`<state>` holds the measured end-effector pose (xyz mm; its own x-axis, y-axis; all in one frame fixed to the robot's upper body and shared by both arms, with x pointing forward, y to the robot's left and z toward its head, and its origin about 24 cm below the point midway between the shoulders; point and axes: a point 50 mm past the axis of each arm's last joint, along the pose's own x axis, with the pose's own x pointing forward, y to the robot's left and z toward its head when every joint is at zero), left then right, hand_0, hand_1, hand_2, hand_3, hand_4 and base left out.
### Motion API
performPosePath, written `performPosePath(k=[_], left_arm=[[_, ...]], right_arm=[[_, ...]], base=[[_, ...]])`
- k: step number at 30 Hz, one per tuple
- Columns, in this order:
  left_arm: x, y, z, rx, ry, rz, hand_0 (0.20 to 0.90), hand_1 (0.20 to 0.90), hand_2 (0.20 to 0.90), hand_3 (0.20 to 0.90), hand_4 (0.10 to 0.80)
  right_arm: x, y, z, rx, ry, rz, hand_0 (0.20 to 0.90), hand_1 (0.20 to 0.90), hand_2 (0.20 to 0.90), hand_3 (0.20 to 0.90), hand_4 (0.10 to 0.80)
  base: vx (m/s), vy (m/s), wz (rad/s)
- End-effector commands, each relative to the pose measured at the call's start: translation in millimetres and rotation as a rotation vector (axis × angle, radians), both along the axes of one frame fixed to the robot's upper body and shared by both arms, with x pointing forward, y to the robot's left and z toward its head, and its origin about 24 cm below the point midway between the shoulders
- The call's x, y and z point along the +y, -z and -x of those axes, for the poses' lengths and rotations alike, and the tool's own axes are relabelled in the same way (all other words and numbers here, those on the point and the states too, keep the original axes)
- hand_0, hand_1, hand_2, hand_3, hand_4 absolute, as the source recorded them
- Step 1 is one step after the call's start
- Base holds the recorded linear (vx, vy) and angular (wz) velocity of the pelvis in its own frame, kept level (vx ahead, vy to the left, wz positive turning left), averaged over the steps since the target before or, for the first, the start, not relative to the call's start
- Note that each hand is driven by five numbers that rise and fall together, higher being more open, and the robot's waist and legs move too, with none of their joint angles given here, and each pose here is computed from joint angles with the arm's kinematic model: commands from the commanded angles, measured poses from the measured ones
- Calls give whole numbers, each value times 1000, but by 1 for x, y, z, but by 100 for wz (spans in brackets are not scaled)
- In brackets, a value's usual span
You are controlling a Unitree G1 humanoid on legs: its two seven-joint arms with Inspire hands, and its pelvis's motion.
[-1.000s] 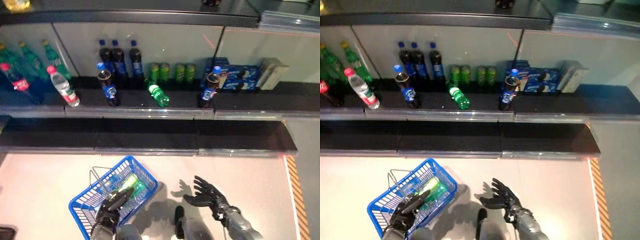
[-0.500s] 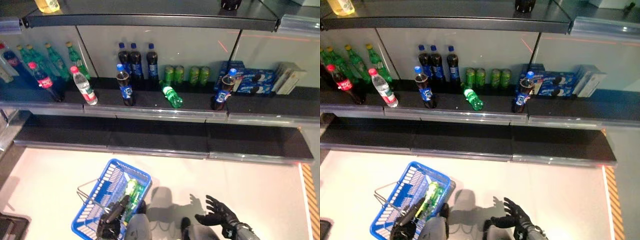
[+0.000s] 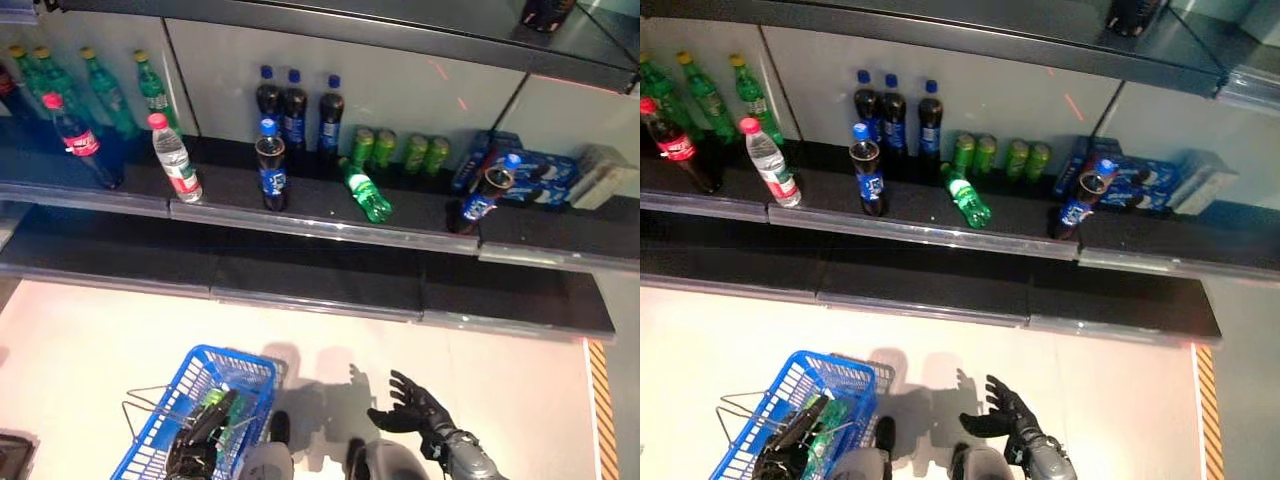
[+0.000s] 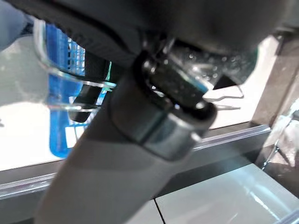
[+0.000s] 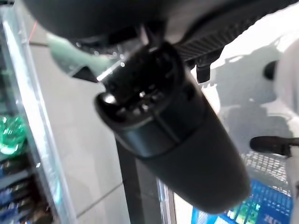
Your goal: Pick up the drink and place into the basket.
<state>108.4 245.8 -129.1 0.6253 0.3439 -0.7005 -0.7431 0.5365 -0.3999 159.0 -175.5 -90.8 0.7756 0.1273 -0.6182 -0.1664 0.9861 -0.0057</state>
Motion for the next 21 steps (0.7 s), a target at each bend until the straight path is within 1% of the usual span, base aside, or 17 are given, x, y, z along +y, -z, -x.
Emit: performPosePath(k=[1,5,8,11,12,13,15,19,21], left_arm=[[7,-50,-52,-376,162,-164,300,300,300,200,100],[5,-48,-50,-365,185,-159,300,300,300,200,100],[3,-47,-51,-333,169,-177,300,300,300,200,100],[3,-46,-49,-330,132,-164,300,300,300,200,100],[-1,-43,-44,-328,149,-154,300,300,300,200,100],[-4,-41,-42,-330,162,-150,300,300,300,200,100],[-8,-36,-36,-315,177,-126,300,300,300,200,100],[-14,-30,-30,-296,231,-121,300,300,300,200,100],[-18,-29,-36,-277,287,-133,300,300,300,200,100]], right_arm=[[13,-25,-4,-173,-81,-48,900,900,900,900,800],[19,-38,-10,-241,-144,-51,900,900,900,900,800],[26,-68,-28,-378,-265,-91,900,900,900,900,800],[27,-81,-34,-427,-311,-95,900,900,900,900,800],[24,-105,-45,-510,-340,-116,900,900,900,900,800],[20,-114,-50,-551,-337,-115,900,900,900,900,800],[12,-129,-56,-627,-323,-105,900,900,900,900,800],[5,-146,-57,-705,-317,-101,900,900,900,900,800],[-3,-166,-59,-774,-328,-128,900,900,900,900,800]], base=[[290,-179,71],[187,-151,72],[314,-405,81],[156,-206,10],[226,-366,28],[214,-365,60],[96,-74,70],[72,95,43],[88,214,50]])
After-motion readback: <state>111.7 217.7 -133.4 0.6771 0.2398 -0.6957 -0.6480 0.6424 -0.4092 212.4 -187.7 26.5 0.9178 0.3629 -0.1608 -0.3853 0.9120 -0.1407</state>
